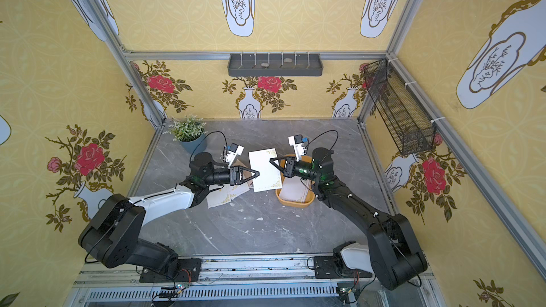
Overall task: Take out the stationery paper from the storage box
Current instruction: Pick up the stationery paper from the storage box, then place the stationery paper at the center of the board, then pick up the stationery paper from the storage box.
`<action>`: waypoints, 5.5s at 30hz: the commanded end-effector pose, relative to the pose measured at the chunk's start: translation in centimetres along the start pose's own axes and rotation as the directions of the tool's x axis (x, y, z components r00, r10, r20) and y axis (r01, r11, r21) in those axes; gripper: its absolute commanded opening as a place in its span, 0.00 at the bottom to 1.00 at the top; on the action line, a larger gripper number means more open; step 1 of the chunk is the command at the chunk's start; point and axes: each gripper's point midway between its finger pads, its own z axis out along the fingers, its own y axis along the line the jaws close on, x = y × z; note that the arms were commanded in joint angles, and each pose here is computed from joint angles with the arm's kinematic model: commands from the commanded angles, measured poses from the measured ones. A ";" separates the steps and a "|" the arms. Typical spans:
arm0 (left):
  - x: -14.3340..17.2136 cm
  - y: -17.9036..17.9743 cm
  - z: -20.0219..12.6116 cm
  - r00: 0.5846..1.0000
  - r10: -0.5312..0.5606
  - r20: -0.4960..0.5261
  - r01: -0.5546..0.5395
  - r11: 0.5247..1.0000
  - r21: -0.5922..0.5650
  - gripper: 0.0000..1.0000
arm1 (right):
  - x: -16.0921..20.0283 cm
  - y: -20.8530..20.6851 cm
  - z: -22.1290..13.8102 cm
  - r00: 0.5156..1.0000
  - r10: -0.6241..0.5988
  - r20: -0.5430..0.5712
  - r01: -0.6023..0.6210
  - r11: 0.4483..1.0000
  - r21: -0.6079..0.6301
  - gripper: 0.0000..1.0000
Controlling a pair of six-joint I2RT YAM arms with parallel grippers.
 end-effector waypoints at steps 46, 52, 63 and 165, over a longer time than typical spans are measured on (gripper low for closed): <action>0.7 22.8 -11.5 0.863 -0.342 0.371 0.503 0.630 -0.592 0.20 | 1.5 -3.9 -0.5 0.999 0.022 -0.029 -0.015 0.975 0.221 0.88; 0.9 22.4 -13.3 0.880 -0.288 0.378 0.475 0.563 -0.676 0.55 | 1.6 -6.2 -1.0 0.999 0.033 -0.021 -0.023 0.933 0.360 0.88; -3.0 14.1 -16.4 0.940 0.137 0.312 0.217 0.464 -0.859 0.66 | 3.2 -14.6 -6.3 0.998 0.052 0.018 -0.035 0.358 0.933 0.71; -1.1 4.3 1.1 0.998 -0.044 0.043 0.041 0.998 0.057 0.59 | -4.8 -1.5 -3.3 0.981 0.012 0.192 -0.103 0.878 0.468 0.00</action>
